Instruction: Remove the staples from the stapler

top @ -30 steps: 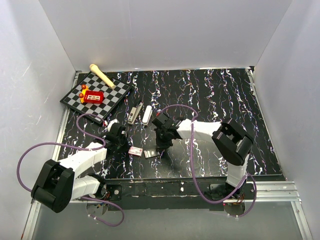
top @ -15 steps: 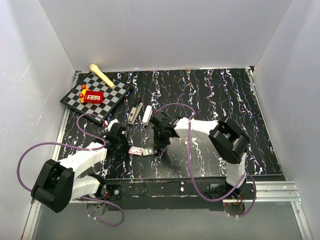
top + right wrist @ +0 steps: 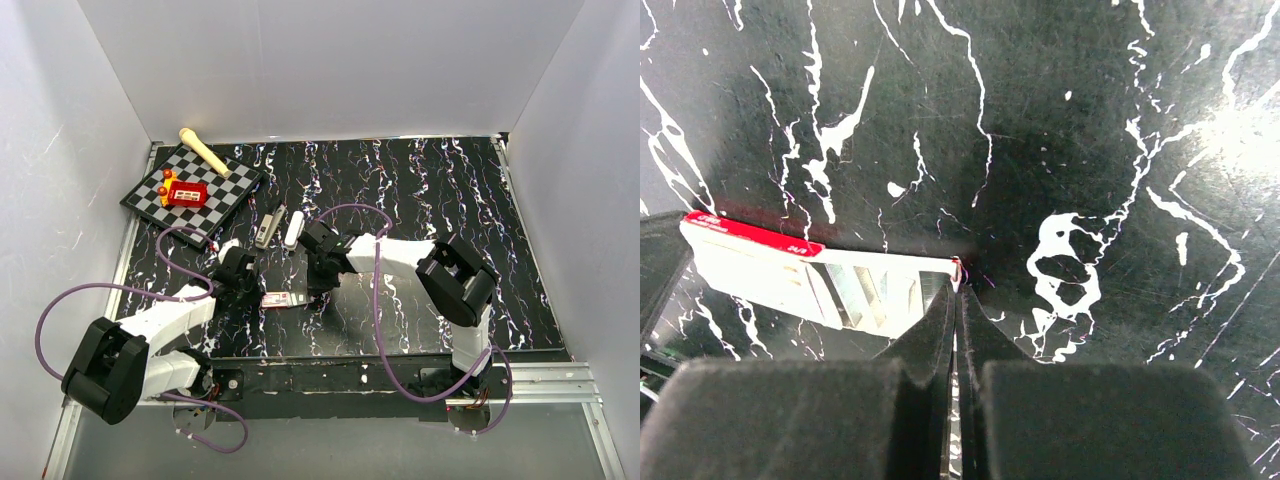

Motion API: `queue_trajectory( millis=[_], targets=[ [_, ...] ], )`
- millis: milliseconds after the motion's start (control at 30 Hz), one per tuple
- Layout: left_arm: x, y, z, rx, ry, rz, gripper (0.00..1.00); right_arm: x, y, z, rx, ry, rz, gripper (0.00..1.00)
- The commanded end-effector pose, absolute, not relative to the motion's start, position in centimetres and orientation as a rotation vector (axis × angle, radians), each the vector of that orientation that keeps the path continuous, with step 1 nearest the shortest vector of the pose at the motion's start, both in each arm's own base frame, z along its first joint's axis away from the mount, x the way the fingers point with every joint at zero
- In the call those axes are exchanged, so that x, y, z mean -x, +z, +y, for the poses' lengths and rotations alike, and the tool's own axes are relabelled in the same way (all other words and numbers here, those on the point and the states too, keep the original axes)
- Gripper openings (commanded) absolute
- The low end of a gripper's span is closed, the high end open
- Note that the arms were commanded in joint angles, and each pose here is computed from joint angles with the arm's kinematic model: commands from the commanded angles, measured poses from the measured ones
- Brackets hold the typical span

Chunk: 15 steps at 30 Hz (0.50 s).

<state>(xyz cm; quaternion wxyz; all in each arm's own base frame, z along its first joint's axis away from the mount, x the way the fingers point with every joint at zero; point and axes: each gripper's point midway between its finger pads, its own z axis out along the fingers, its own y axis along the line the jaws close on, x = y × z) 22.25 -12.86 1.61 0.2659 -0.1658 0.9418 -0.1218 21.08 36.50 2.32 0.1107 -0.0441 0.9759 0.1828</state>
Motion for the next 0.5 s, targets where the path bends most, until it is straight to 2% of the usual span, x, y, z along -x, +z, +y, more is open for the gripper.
queue_trajectory(
  millis=[0, 467],
  targets=[
    [-20.1, 0.2, -12.7, 0.428, -0.312, 2.620, 0.00, -22.1, 2.3, 36.3, 0.073, 0.472, 2.843, 0.01],
    [-19.8, 0.4, -13.9, 0.409, -0.331, 2.628, 0.00, -22.0, 1.9, 36.7, 0.040, 0.489, 2.850, 0.01]
  ],
)
